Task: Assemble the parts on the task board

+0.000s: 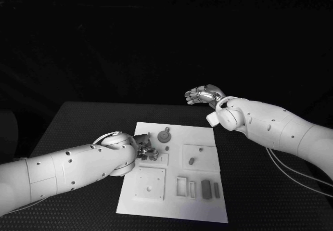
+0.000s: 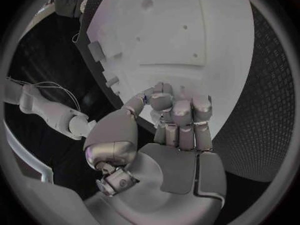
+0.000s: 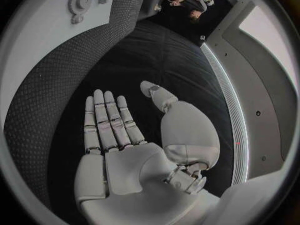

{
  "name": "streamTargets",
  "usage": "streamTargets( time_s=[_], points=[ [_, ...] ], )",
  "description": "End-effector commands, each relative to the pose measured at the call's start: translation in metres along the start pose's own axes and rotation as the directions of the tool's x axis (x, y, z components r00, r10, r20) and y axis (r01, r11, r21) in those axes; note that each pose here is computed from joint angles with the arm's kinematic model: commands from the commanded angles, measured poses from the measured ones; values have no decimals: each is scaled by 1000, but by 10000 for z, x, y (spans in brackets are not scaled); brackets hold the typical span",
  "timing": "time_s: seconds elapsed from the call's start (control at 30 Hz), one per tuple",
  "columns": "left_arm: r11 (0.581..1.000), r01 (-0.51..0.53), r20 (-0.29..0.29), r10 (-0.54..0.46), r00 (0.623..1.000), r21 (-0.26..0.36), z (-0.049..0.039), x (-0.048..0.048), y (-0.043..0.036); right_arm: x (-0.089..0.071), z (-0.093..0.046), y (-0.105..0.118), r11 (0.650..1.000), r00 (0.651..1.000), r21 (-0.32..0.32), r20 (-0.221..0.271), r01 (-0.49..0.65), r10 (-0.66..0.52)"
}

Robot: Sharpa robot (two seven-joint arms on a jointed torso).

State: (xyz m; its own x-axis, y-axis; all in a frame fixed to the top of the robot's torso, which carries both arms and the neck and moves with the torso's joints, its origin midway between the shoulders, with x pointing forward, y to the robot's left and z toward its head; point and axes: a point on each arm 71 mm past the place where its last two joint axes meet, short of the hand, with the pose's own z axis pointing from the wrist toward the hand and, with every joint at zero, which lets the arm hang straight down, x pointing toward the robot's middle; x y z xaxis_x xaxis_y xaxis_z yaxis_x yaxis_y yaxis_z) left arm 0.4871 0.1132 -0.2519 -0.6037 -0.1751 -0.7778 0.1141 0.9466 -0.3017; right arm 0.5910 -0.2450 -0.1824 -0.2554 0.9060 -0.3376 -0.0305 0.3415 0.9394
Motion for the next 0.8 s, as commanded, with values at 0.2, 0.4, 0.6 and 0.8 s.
streamTargets(
  time_s=[0.2, 0.4, 0.6, 0.8],
  points=[
    [999, -37, -1, 37, 999, 15, -4, 14, -10, 23, 1, 3, 1000, 1000, -7, -21, 2, -2],
    [999, -44, -15, 44, 999, 12, -6, 22, -3, 22, 0, 3, 1000, 1000, -7, -20, 2, -2],
    [999, -49, -24, 50, 998, 10, -7, 30, -4, 17, -1, 1, 1000, 1000, -6, -19, 2, -2],
    [999, -46, -18, 46, 999, 9, -8, 25, -4, 20, -1, 2, 1000, 1000, -7, -20, 2, -2]
  ],
)
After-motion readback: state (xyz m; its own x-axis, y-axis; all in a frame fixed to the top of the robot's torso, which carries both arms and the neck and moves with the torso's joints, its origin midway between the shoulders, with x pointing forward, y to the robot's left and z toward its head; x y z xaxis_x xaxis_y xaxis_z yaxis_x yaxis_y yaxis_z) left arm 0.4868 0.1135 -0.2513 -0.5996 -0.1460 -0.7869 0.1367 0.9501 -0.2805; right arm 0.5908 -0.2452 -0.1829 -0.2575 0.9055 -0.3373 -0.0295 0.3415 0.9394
